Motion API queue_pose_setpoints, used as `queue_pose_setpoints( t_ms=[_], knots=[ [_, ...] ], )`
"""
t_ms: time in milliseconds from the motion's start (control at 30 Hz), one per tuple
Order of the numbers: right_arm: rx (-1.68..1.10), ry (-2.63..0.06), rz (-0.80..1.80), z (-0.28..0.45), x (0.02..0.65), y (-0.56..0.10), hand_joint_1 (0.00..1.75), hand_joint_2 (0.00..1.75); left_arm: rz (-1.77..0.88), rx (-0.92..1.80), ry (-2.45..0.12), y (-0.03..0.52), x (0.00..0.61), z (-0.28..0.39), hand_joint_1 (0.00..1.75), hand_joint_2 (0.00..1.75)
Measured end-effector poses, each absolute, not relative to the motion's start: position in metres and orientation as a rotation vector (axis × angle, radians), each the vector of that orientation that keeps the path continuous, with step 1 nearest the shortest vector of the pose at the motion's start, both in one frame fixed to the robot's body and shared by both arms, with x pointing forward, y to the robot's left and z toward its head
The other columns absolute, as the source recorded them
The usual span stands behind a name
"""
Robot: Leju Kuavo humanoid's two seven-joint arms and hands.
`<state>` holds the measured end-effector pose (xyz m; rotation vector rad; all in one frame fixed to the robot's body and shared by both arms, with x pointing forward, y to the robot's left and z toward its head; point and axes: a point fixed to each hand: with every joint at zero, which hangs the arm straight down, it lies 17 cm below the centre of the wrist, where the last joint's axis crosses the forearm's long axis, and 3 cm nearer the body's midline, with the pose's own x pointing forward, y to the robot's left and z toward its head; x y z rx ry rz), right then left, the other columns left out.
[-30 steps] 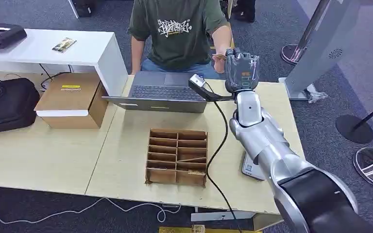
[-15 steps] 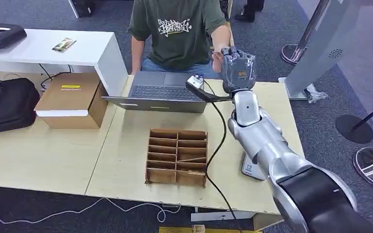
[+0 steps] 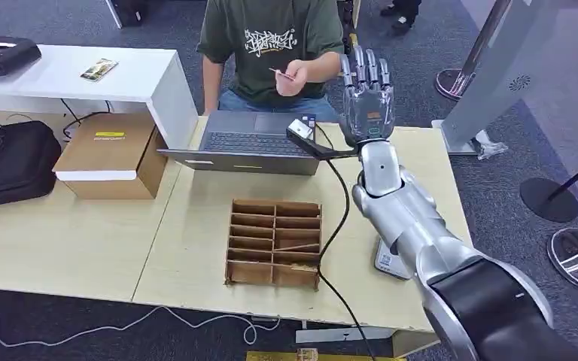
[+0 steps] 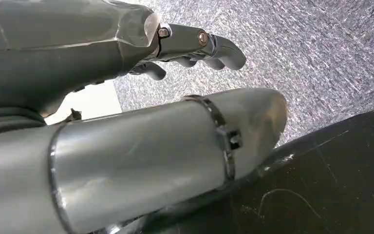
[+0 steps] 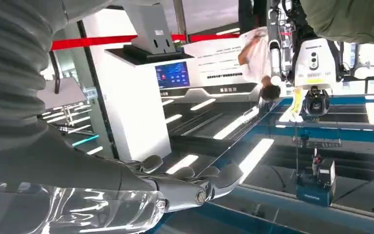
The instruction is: Pass the card to the sensor for recognition and then transmit it.
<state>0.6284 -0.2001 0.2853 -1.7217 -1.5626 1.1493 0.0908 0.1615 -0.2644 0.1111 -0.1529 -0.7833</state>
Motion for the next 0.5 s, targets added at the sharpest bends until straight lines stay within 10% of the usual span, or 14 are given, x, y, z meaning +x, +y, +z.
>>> queue_pose_setpoints(
  t_ms=[500],
  knots=[
    [-1.772,-1.543,1.26,0.262,0.617,-0.21,0.0,1.75,-0.756,0.113,-0.145,0.165,0.089,-0.265,0.0,0.0]
  ],
)
